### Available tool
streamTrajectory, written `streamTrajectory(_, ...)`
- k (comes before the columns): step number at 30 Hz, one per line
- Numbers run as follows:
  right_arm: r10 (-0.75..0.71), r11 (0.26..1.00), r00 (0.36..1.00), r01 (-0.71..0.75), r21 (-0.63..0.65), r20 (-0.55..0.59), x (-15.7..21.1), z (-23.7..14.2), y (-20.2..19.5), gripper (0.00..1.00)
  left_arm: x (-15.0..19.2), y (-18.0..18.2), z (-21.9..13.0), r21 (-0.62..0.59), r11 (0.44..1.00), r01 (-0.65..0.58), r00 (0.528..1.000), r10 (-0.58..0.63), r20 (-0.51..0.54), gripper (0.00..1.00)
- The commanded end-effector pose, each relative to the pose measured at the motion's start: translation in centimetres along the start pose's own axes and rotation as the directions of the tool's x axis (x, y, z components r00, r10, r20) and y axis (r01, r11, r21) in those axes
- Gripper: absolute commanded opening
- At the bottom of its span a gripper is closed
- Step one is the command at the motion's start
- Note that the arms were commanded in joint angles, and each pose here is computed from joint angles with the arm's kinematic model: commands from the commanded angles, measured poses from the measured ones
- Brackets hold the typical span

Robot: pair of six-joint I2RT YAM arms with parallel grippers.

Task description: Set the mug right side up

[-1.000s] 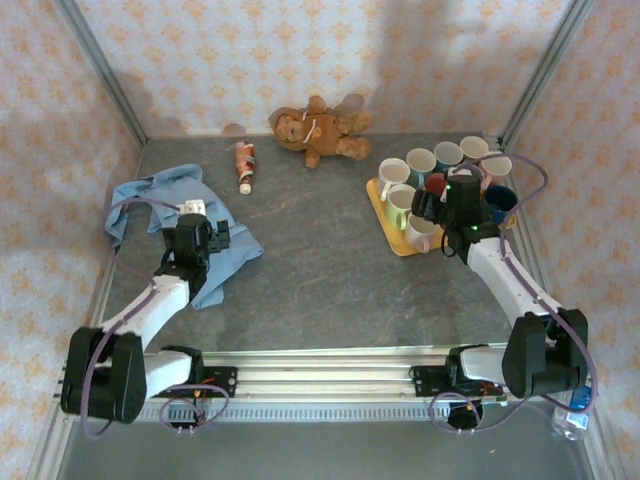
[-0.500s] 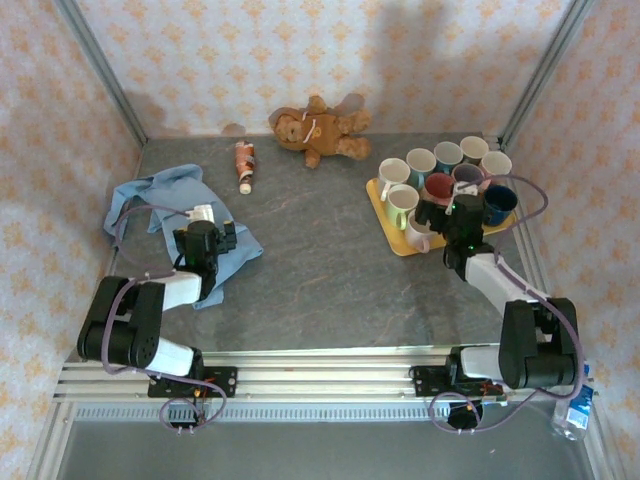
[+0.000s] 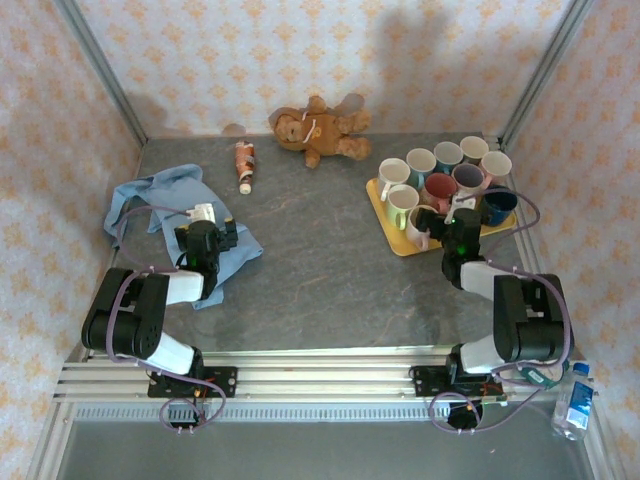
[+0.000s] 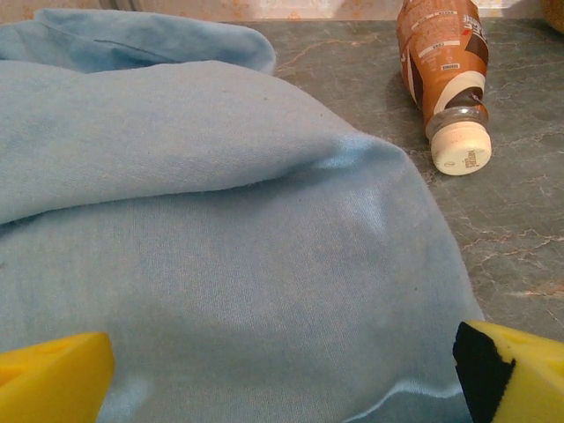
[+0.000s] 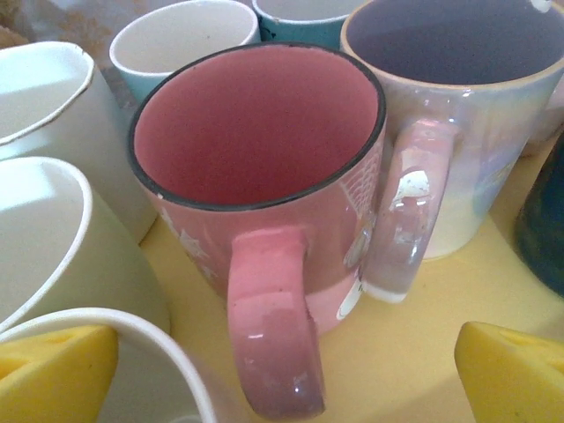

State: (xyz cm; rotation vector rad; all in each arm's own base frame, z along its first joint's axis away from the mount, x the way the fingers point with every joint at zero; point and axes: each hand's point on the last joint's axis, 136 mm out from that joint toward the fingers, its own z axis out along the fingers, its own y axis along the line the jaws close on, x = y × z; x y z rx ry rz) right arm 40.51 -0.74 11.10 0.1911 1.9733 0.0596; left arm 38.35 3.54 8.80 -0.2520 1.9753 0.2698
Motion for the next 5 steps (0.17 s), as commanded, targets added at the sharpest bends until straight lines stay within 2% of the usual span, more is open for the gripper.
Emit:
streamTrajectory(1, -0.010, 1.000, 1.000, 0.011, 0.024, -0.030, 1.47, 0.30, -0.82, 0.98, -0.92, 0.30, 0.02, -0.016, 1.000, 0.004, 0.999, -0.004, 0.035, 1.00)
streamTrajectory(5, -0.013, 1.000, 0.999, 0.014, 0.023, -0.031, 1.58, 0.31, -0.79, 0.98, -0.95, 0.29, 0.01, -0.015, 1.000, 0.005, 0.999, -0.004, 0.036, 1.00)
